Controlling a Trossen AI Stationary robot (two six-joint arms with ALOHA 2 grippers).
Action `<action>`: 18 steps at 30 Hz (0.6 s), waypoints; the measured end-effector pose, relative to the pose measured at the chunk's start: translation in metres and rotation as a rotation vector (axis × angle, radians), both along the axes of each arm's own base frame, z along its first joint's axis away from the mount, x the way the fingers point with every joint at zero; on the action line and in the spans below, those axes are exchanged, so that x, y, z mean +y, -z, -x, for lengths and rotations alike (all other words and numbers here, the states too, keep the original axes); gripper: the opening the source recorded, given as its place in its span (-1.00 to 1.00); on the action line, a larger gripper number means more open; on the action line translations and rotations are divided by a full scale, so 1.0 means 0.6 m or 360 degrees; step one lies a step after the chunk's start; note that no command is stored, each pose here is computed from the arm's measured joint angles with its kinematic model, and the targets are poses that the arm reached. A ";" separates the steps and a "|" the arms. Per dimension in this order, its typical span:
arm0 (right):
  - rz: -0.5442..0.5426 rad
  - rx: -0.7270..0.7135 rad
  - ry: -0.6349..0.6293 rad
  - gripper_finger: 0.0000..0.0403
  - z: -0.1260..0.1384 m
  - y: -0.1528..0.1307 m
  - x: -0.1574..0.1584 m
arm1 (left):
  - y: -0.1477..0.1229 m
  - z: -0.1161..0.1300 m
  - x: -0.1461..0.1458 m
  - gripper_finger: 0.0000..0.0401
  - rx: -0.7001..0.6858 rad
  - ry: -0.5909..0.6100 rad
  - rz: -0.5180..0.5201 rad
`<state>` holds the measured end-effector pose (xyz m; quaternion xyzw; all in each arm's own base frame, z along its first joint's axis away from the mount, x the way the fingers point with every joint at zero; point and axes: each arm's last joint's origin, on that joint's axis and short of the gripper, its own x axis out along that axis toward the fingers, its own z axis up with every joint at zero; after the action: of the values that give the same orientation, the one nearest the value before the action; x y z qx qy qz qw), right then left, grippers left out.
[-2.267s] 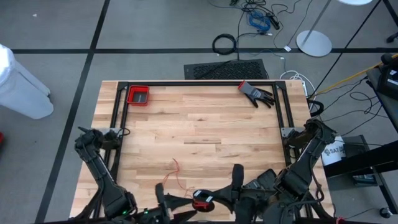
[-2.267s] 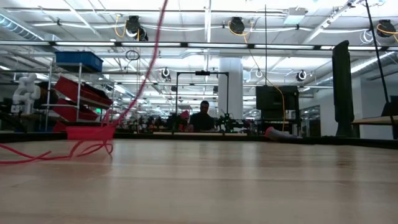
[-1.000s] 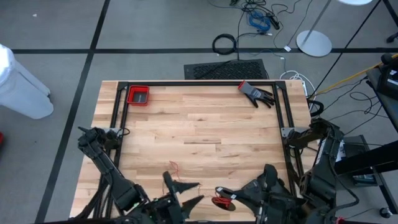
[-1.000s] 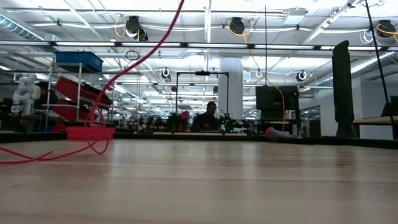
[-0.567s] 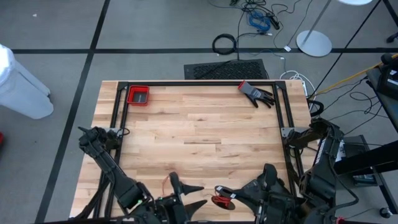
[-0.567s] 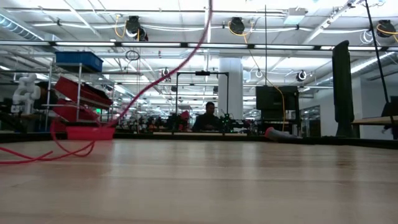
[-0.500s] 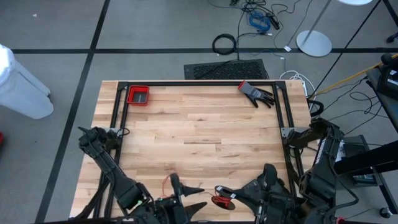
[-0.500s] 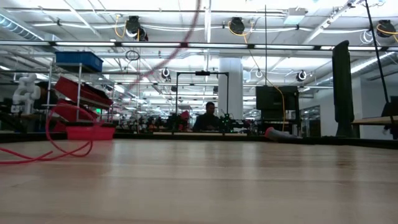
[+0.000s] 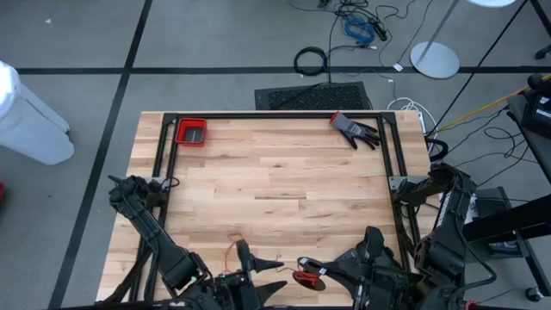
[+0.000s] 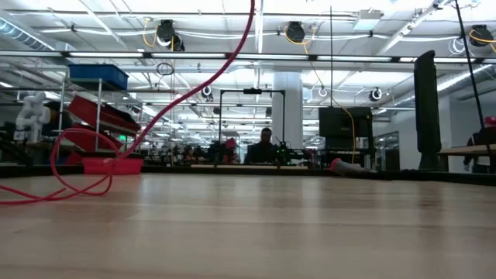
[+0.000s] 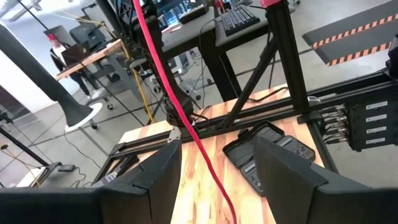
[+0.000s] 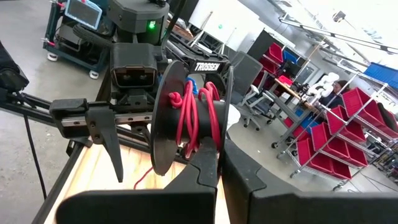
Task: Coil cords
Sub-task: Coil the red wire onto the spool
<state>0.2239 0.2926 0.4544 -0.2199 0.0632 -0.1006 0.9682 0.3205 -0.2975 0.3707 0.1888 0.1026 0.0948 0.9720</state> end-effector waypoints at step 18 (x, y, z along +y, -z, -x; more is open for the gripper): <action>0.0001 0.0000 -0.0001 -1.00 0.000 0.000 0.000 | 0.001 0.000 0.000 -0.15 0.0005 0.0000 -0.0006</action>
<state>0.2239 0.2926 0.4543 -0.2201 0.0633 -0.1004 0.9682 0.3204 -0.2974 0.3703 0.1909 0.1041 0.0947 0.9715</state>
